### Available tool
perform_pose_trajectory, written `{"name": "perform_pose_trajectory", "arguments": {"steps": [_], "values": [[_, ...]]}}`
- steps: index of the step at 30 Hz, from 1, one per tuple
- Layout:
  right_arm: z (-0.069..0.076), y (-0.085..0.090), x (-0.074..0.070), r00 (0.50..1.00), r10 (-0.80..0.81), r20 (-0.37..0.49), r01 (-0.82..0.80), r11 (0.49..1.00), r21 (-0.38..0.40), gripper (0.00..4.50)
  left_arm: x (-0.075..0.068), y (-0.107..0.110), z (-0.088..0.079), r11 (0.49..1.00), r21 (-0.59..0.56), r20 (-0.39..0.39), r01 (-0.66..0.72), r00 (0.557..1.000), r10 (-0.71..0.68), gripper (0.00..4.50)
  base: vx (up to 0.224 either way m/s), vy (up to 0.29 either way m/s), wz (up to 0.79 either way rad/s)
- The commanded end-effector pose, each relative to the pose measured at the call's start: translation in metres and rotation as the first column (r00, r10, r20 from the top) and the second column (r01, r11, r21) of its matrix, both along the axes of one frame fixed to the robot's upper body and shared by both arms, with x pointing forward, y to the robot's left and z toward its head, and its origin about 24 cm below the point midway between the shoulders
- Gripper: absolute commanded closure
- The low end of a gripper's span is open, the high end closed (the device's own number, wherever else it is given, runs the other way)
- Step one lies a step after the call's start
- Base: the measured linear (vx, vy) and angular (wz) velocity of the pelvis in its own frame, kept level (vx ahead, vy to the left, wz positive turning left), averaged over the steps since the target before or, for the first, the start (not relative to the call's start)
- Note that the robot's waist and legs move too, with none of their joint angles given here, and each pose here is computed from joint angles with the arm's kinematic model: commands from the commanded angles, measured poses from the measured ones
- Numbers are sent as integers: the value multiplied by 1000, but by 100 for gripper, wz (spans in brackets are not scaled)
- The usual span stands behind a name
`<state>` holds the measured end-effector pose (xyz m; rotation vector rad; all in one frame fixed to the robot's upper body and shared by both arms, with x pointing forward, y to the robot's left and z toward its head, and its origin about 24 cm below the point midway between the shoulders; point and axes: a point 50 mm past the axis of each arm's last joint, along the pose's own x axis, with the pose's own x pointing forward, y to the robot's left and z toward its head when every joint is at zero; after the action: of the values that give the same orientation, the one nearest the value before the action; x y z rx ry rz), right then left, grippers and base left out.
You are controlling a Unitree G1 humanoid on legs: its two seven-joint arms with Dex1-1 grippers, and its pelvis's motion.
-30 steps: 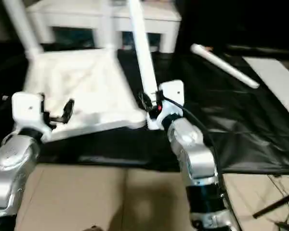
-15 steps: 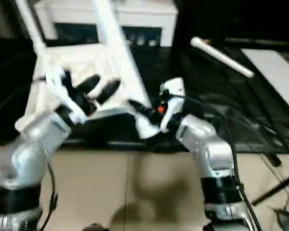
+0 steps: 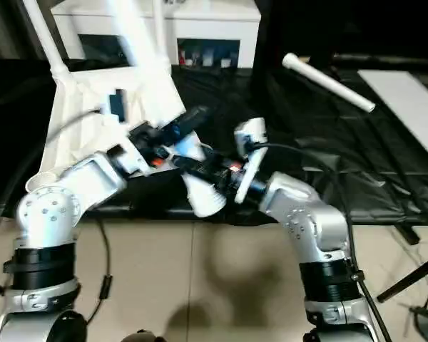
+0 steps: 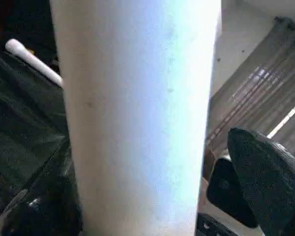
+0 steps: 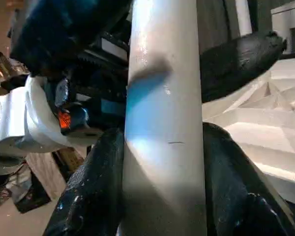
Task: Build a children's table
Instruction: Move to table
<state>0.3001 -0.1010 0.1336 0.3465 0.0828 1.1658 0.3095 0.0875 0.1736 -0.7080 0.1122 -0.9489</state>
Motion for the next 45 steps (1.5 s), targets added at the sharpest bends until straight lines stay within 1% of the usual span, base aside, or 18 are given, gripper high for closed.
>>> {"name": "perform_pose_trajectory", "arguments": {"steps": [1, 3, 5, 10, 11, 14, 15, 16, 19, 21, 25, 27, 32, 37, 42, 43, 44, 45], "values": [[5, 2, -2, 999, 39, 13, -39, 999, 13, 265, 0, 0, 7, 1000, -9, 6, 22, 1000, -22, 33, 0, 0, 0], [6, 1, -1, 999, 38, 16, -38, 999, 16, 265, 3, 2, 6, 1000, -5, -9, 4, 1000, -4, 33, 0, 0, 0], [7, 0, 0, 999, 29, 19, -29, 999, 18, 265, 5, 4, 6, 1000, 13, -20, -16, 1000, 16, 66, 0, 0, 0], [7, 0, 5, 999, -23, 45, 23, 1000, -11, 265, 8, 6, 4, 998, 41, -22, -56, 998, 57, 99, 0, 0, 0], [8, 0, 5, 998, -31, 51, 32, 999, -15, 265, 8, 7, 4, 997, 40, -22, -61, 998, 62, 117, 0, 0, 0], [10, 2, 8, 993, -78, 89, 81, 996, -27, 265, 11, 10, 6, 992, 49, -25, -120, 992, 122, 128, 0, 0, 0], [12, 3, 14, 976, -162, 146, 173, 983, -65, 265, 18, 15, 6, 975, 85, -32, -206, 977, 209, 147, 0, 0, 0], [12, 3, 14, 976, -162, 146, 173, 983, -65, 265, 18, 15, 6, 975, 85, -32, -206, 977, 209, 158, 0, 0, 0], [14, 12, 18, 954, -212, 211, 239, 964, -112, 265, 28, 25, 4, 945, 94, -77, -313, 944, 320, 177, 0, 0, 0], [17, 24, 18, 941, -212, 264, 254, 958, -135, 265, 28, 22, 5, 956, 71, -86, -286, 953, 291, 192, 0, 0, 0], [18, 32, 19, 926, -225, 304, 280, 948, -152, 265, 27, 17, 7, 966, 56, -85, -252, 963, 256, 224, 0, 0, 0], [21, 36, 24, 904, -280, 322, 338, 931, -137, 265, 28, 17, 8, 962, 63, -82, -264, 960, 269, 244, 0, 0, 0], [26, 35, 34, 845, -415, 338, 470, 877, -98, 265, 33, 25, 8, 940, 76, -96, -333, 936, 340, 257, 0, 0, 0], [27, 38, 32, 850, -391, 352, 449, 889, -96, 265, 37, 30, 10, 927, 67, -88, -370, 923, 375, 258, 0, 0, 0], [24, 41, 31, 854, -372, 363, 437, 893, -111, 265, 36, 29, 11, 935, 65, -73, -348, 933, 352, 259, 0, 0, 0], [24, 41, 31, 855, -371, 362, 435, 894, -112, 230, 36, 30, 11, 936, 71, -67, -343, 935, 348, 259, 0, 0, 0], [24, 41, 32, 857, -368, 361, 431, 895, -112, 230, 35, 30, 11, 938, 81, -57, -336, 938, 341, 259, 0, 0, 0], [24, 42, 32, 870, -350, 348, 409, 906, -111, 196, 34, 30, 10, 943, 119, -22, -312, 948, 317, 259, 0, 0, 0]]}}
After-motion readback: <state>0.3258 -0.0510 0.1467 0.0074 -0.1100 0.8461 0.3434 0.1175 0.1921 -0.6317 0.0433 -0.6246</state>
